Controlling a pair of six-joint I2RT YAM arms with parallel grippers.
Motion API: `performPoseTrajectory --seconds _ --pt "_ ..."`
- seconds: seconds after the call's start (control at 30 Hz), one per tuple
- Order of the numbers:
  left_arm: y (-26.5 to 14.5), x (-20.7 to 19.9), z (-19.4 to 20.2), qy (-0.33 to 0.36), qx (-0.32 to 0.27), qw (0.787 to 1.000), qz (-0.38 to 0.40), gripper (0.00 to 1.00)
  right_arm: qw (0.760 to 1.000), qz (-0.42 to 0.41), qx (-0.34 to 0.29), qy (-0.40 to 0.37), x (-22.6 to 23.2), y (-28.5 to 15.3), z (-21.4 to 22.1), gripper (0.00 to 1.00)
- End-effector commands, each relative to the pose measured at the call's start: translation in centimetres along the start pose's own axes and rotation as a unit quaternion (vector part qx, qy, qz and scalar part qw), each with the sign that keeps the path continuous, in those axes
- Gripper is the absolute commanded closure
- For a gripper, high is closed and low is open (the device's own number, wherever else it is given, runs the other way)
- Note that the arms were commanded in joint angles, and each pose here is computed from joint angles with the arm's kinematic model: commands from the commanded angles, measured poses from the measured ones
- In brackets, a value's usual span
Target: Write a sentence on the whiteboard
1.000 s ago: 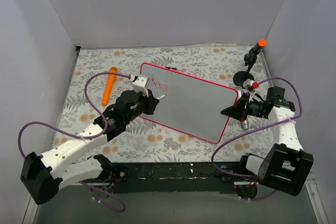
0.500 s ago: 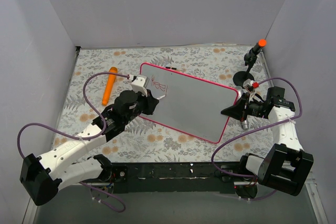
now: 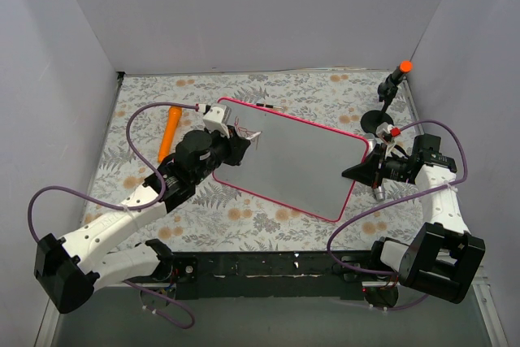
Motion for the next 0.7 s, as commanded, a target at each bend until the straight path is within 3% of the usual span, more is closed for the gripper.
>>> performPoseTrajectory --seconds 0.0,0.4,0.67 --pt "0.0 -0.1 -1.2 0.004 -0.019 1.0 -0.002 1.0 0.996 0.044 0.04 -0.069 -1.3 -0.5 -0.3 0.99" --pt "-0.1 0.5 -0.9 0.009 -0.012 1.0 -0.02 1.0 0.996 0.043 0.039 -0.069 -1.3 -0.5 -0.3 0.99" --pt "0.9 0.0 -0.2 0.003 0.004 1.0 0.009 1.0 0.996 0.044 0.04 -0.069 -1.3 -0.5 -0.3 0.99"
Point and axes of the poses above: each gripper's point midway between its finger pads, its own y axis out along the fingers, its own x axis along the line the jaws close on, z = x × y, the point moved 9 cm from there along -y, back along the fingers, and after that the axes turned 2 degrees about y, right-handed, at the moved point
